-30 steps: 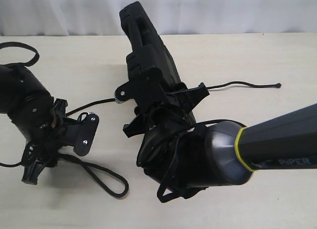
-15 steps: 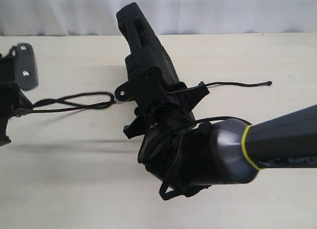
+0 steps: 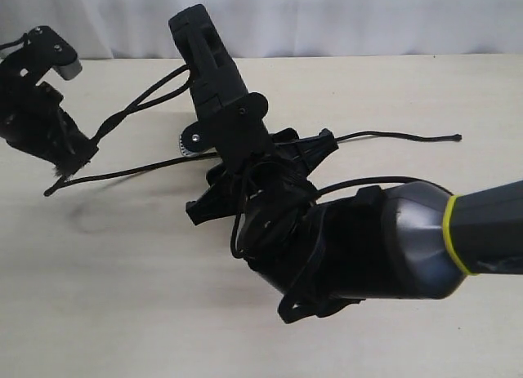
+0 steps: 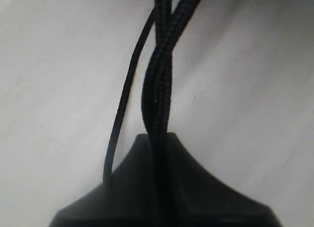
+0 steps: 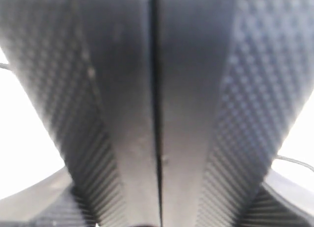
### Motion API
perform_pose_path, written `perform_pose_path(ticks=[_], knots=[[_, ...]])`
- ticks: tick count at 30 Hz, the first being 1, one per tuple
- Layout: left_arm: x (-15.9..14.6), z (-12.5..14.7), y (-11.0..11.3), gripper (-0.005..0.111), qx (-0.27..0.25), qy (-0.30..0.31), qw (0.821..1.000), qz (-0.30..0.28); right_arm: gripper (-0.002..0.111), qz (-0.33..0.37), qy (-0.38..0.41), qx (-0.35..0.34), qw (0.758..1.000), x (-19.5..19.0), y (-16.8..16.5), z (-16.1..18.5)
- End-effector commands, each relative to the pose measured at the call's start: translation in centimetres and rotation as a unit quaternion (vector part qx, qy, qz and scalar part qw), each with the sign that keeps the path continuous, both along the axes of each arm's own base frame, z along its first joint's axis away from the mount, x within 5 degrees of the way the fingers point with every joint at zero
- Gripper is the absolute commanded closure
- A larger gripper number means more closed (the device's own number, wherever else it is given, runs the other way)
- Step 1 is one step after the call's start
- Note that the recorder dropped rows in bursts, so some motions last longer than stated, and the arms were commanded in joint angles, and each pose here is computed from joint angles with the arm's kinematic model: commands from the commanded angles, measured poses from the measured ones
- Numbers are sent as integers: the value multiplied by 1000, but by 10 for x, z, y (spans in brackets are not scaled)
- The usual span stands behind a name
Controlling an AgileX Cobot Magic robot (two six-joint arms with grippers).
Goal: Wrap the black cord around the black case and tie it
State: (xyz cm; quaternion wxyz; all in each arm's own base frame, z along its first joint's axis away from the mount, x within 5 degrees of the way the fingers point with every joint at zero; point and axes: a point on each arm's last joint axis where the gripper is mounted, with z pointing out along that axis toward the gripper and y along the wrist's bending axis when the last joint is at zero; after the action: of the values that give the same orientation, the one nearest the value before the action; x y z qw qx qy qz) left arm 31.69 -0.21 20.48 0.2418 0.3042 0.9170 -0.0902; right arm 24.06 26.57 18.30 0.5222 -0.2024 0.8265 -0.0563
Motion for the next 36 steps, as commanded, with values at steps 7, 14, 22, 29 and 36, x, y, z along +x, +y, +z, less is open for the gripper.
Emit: perform_pose_path(ticks=[7,14,22,29,36], knots=[[38,41,-75,107,-4,-124,992,-22,99,55,13,-11,998,-3,8,-1],[38,42,-75,107,-3,-128,992,-21,23,37,36,-20,998,-14,-10,37],[39,42,-75,107,1,-130,991,-22,29,89,36,65,993,-53,-55,133],[39,42,-75,107,1,-132,991,-21,35,45,37,146,988,-24,-94,170],[39,42,-74,107,1,-133,991,-21,35,72,201,195,957,53,-103,167]])
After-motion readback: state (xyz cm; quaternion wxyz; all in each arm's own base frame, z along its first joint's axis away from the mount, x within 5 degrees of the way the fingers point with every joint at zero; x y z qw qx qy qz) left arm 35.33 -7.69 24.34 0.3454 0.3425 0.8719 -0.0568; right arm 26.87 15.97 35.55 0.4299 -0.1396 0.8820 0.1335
